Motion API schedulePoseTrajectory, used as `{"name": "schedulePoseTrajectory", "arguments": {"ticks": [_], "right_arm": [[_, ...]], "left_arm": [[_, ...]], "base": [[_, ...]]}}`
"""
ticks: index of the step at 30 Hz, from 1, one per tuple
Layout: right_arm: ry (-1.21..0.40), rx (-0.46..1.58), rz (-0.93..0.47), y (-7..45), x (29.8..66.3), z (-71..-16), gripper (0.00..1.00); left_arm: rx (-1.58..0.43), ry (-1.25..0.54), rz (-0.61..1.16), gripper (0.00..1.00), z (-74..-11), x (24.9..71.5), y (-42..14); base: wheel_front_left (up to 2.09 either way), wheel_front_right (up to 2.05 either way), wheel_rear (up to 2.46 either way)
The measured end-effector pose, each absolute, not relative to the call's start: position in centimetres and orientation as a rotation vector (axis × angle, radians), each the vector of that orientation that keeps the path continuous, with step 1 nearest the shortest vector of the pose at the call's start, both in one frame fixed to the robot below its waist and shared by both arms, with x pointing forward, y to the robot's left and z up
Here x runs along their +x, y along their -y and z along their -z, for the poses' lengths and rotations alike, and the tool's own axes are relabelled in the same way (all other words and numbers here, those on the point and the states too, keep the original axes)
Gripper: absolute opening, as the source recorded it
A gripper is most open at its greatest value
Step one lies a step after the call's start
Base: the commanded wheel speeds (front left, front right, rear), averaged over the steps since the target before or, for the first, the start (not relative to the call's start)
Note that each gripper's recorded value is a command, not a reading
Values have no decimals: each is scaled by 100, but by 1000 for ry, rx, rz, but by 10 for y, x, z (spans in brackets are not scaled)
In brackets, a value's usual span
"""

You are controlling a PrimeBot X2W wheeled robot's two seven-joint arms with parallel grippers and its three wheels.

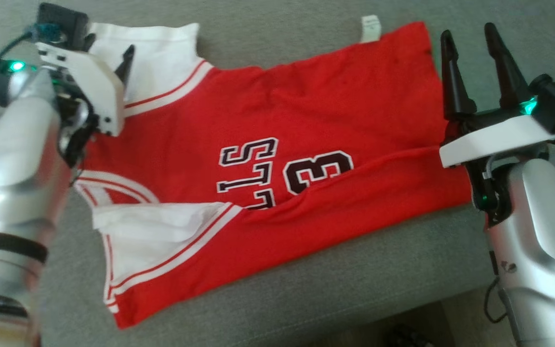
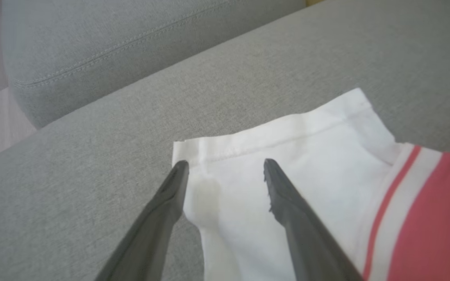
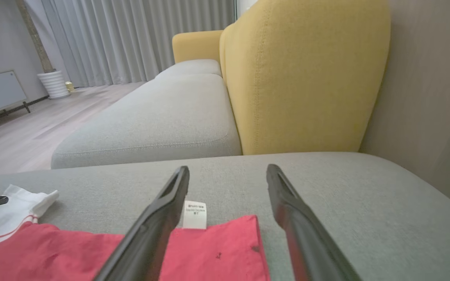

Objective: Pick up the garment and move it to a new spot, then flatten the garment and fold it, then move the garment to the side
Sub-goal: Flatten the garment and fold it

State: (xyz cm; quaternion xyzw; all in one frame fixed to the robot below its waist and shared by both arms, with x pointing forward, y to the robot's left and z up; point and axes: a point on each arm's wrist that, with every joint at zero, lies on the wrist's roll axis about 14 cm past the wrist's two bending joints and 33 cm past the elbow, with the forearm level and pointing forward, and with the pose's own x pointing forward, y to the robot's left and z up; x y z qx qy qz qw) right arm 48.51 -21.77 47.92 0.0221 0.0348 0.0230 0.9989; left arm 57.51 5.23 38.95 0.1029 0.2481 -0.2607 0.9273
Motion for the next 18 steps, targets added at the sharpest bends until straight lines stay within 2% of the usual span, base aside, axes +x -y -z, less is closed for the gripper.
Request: {"name": "schedulePoseTrajectory", "arguments": {"ticks": [7,18], "right_arm": [[-82,43,-2,231,478,-474,100],[-74,38,23,242,482,-477,100]], "left_arm": [[342,-565,519,100,-374,595,-73],[283,-625,517,100,-362,603,-63]], "base": [[0,0,0],[0,0,0]]}}
